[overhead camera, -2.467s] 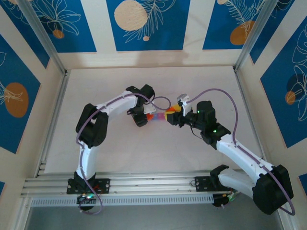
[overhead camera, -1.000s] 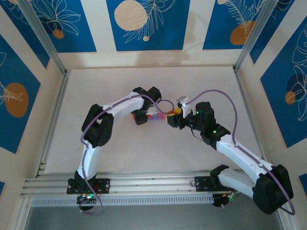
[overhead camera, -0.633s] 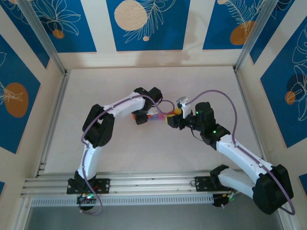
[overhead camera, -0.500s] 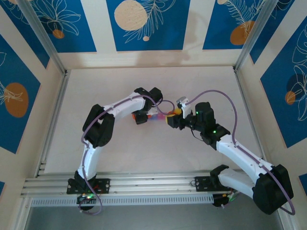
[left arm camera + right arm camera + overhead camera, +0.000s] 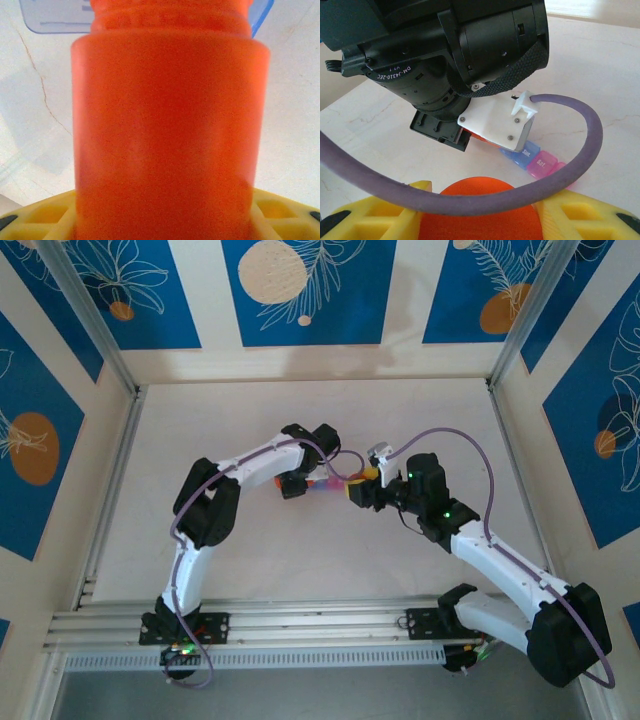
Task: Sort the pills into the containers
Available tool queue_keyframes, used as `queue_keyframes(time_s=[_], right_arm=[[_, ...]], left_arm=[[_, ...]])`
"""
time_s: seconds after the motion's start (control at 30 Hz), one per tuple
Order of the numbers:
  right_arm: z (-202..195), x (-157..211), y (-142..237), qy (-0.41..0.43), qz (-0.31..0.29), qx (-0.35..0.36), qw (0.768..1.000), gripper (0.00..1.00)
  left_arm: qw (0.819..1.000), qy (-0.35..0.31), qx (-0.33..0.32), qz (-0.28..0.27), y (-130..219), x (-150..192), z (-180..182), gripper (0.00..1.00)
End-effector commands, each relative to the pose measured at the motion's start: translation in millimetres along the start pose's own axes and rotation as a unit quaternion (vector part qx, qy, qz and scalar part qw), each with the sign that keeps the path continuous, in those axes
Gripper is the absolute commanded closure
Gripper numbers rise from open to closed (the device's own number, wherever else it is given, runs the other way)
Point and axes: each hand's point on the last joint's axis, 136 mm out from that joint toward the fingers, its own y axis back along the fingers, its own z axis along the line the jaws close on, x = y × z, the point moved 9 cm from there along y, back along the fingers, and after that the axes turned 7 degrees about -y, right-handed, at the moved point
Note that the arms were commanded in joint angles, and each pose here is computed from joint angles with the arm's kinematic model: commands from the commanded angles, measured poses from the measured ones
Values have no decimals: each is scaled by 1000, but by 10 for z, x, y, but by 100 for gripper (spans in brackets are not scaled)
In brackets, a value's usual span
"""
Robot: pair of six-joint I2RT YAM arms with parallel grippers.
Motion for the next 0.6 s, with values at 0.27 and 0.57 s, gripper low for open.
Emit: queue_keyframes(time_s=[0.27, 0.57], right_arm=[[98, -147, -5, 18, -34, -26, 999, 70], [103, -142, -3, 17, -35, -27, 999, 70]], left_arm=[[999, -26, -11, -25, 181, -3, -96, 100], [991, 50, 26, -124, 241, 137, -90, 100]])
